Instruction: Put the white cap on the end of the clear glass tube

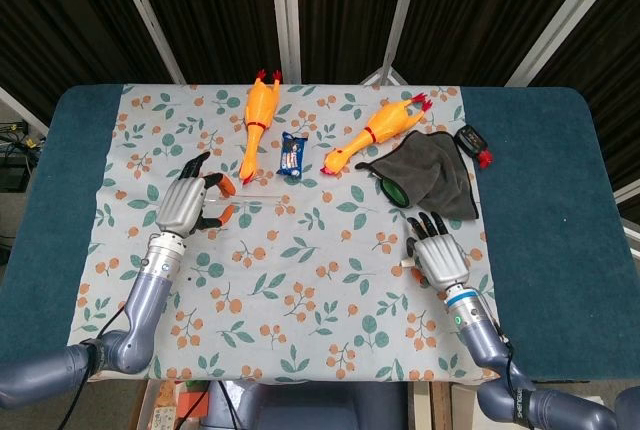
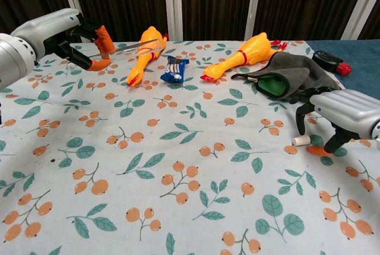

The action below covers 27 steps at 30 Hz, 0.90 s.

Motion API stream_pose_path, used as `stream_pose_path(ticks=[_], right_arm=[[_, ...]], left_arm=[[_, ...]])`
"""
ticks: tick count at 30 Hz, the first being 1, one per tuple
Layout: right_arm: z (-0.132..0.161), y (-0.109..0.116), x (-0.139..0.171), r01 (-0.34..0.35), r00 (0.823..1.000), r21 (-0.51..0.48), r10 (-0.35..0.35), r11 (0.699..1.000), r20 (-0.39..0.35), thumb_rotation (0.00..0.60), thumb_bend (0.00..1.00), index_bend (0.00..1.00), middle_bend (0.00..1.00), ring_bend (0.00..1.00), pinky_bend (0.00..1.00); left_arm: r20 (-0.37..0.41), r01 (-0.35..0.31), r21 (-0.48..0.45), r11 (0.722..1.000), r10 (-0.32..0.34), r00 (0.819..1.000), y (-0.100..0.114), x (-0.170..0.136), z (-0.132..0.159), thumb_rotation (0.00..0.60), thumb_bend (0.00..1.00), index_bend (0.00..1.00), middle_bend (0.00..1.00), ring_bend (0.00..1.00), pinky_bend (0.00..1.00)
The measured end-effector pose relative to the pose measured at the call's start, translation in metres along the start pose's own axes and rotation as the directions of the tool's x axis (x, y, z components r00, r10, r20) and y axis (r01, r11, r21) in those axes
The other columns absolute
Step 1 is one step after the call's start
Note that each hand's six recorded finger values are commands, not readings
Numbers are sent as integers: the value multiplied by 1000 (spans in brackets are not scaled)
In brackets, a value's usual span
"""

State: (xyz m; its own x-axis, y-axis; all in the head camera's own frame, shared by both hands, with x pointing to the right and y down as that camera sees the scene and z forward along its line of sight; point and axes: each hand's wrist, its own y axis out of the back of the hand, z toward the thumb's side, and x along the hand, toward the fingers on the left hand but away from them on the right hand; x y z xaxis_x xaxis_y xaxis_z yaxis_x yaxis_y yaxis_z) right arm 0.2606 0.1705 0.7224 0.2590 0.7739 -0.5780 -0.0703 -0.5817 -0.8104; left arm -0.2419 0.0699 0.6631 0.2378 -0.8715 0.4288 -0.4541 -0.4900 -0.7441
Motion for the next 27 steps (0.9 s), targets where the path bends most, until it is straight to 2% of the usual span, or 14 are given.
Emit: stream_pose_path(ticks=[11, 27], right_arm=[[3, 1, -3, 9, 1000, 10, -9, 1000, -6, 600, 334, 563, 162, 14, 0], [-8, 36, -4, 103, 995, 6, -104, 995, 11, 600, 360, 614, 179, 17, 0]], left_arm=[[-7, -4, -1, 1000, 4, 1000, 2, 1, -4, 600, 790, 613, 483, 33, 0], [2, 1, -32, 999, -1, 1000, -6, 2, 5, 600, 790, 613, 483, 33, 0]])
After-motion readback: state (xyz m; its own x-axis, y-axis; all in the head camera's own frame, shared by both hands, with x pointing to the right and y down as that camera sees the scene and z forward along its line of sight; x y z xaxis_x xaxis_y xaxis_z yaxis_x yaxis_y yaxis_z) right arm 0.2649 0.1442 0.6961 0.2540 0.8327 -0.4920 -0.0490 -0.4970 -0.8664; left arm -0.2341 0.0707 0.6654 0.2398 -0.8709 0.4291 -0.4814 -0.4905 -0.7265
